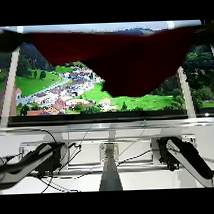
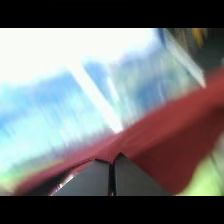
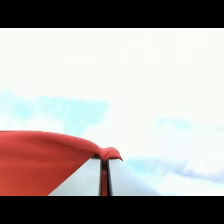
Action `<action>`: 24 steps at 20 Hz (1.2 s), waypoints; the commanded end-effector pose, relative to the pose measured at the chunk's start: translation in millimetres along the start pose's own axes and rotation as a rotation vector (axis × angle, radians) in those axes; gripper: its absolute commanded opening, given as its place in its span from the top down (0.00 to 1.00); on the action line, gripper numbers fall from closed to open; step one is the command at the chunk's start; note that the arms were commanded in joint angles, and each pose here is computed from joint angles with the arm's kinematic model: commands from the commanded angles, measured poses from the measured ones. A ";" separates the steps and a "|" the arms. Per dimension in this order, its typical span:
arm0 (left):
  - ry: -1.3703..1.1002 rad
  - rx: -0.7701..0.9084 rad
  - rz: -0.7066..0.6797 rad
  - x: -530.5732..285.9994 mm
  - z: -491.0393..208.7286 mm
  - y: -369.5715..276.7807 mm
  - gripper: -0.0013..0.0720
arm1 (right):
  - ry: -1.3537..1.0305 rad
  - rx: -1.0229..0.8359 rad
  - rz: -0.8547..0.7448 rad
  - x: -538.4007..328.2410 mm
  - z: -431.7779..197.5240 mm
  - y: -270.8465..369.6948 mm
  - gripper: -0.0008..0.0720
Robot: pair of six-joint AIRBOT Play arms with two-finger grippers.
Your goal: Fold the clothes and pants, and hang the long-sleeved shirts on hangers.
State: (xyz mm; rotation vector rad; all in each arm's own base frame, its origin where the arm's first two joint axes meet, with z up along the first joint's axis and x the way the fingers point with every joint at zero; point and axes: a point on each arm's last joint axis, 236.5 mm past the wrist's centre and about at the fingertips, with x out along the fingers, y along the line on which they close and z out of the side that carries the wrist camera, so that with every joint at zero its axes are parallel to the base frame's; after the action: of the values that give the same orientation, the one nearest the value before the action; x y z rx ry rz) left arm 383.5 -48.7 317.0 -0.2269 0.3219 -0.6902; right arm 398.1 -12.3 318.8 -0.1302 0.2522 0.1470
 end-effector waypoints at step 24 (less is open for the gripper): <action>0.315 -0.091 0.264 37.9 -100.9 125.3 0.97 | 0.298 0.338 0.313 88.5 -59.1 40.6 0.97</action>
State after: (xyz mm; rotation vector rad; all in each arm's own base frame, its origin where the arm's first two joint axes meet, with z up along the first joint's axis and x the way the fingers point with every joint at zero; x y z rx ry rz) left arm 410.3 43.7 292.6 -0.2795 0.3806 -0.2905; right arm 421.5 24.8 328.0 0.1051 0.3413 0.3188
